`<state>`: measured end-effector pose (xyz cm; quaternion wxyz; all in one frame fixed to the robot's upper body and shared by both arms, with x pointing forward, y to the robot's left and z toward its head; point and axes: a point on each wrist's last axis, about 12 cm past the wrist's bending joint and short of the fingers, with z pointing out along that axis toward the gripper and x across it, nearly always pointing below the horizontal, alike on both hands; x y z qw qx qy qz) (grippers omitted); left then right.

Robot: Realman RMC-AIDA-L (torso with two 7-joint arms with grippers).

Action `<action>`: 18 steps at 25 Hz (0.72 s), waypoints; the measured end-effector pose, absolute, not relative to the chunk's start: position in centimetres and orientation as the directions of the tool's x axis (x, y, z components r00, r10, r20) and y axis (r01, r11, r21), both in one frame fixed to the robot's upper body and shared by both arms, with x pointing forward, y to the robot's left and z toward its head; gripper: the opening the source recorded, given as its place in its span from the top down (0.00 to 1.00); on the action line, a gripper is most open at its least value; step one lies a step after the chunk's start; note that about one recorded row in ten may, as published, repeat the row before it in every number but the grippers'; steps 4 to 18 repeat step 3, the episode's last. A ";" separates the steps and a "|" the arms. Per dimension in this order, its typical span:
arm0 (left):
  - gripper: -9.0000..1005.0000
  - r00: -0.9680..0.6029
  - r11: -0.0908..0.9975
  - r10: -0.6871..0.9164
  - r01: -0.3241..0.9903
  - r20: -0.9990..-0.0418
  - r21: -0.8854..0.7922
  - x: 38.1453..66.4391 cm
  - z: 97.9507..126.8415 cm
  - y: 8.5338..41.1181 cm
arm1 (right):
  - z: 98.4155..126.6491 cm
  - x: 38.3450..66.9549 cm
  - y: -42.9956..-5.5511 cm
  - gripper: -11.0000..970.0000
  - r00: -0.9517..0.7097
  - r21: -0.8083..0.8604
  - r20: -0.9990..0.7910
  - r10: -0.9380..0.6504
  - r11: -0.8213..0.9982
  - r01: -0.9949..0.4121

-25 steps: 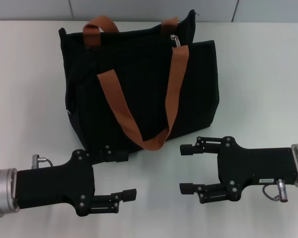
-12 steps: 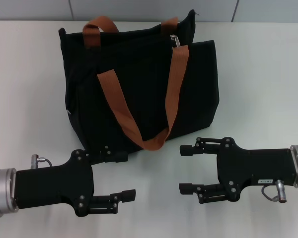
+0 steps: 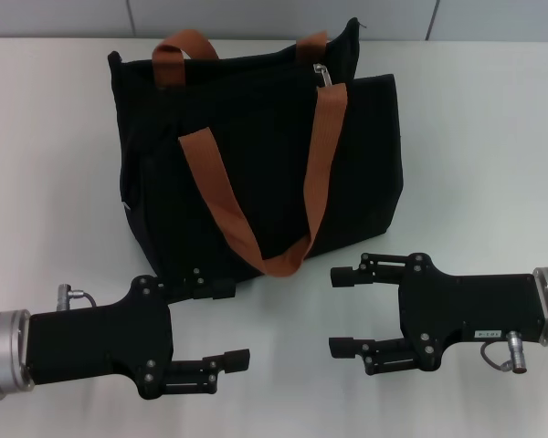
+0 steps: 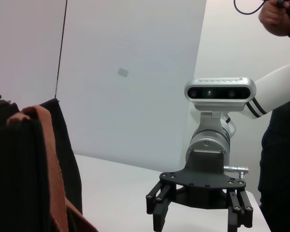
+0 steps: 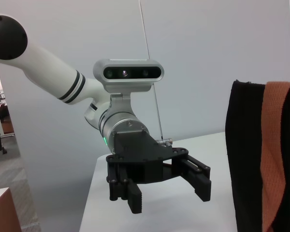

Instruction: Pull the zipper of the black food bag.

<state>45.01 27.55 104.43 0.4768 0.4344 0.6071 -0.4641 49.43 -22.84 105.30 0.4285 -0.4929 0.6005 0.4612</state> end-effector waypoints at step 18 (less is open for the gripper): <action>0.20 -0.168 0.192 0.085 0.970 -0.982 -0.149 45.0 104.4 27.5 | 105.3 49.4 -22.9 0.19 -0.147 0.132 -0.969 -0.197 0.089 -0.987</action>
